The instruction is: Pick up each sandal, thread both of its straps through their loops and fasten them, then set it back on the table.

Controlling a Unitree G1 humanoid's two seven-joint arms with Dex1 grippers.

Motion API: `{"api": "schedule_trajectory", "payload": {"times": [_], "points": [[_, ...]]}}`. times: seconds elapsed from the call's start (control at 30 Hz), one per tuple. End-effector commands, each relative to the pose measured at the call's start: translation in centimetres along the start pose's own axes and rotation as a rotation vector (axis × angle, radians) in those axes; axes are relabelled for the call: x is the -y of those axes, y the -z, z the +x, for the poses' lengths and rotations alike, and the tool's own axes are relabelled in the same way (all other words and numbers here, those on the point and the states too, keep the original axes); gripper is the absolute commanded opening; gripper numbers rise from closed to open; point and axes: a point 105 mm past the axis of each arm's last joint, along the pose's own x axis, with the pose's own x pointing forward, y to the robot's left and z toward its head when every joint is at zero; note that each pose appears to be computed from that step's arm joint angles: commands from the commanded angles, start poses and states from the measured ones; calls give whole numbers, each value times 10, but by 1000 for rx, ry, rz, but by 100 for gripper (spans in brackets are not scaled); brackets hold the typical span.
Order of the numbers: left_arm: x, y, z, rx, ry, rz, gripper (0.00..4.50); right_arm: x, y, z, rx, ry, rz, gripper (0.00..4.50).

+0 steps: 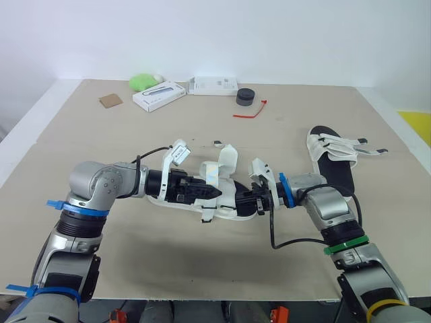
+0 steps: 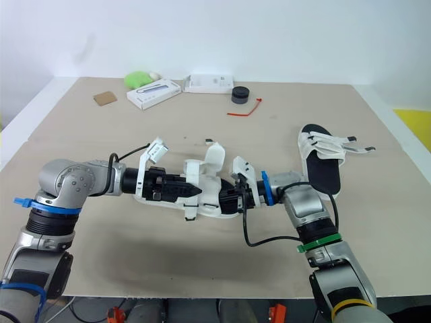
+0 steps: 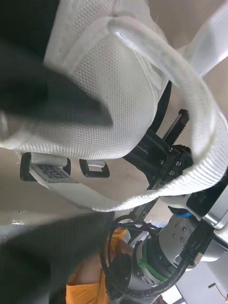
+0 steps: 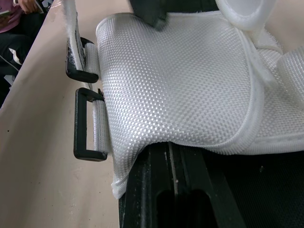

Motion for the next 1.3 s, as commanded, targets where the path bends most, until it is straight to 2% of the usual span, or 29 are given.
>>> {"api": "schedule_trajectory", "payload": {"times": [0.03, 0.07, 0.1, 0.2, 0.33, 0.5, 0.7, 0.83, 0.93, 1.07, 1.1, 1.17, 1.3], "points": [[2, 2, -6, -19, -17, 70, 70, 0, 20, 7, -52, 11, 59, 0], [2, 7, -7, -43, -25, 96, 29, 0, 19, 8, -51, 9, 58, 0], [2, 12, -8, -68, -28, 124, 13, 0, 19, 8, -50, 8, 57, 0], [1, 33, -10, -159, -34, 219, 13, 1, 19, 9, -49, 5, 56, 0], [0, 46, -10, -215, -23, 303, 13, 1, 18, 8, -49, 4, 55, 0], [10, 47, -5, -201, 40, 380, 13, 2, 18, 8, -52, 5, 54, 0], [13, 35, -2, -131, 47, 397, 13, 2, 18, 8, -53, 6, 51, 0], [11, 31, -7, -131, 29, 407, 13, 2, 18, 8, -51, 7, 49, 0], [14, 27, -12, -129, 46, 391, 95, 3, 18, 8, -51, 9, 49, 0], [20, 15, -14, -100, 45, 426, 294, 3, 17, 8, -49, 8, 49, 0], [18, 11, -15, -88, 33, 428, 319, 3, 17, 9, -49, 8, 49, 0], [18, 7, -20, -78, 32, 426, 408, 3, 17, 9, -47, 7, 49, 0], [25, 11, -39, -115, 70, 422, 408, 3, 17, 9, -46, 5, 49, 0]]}}
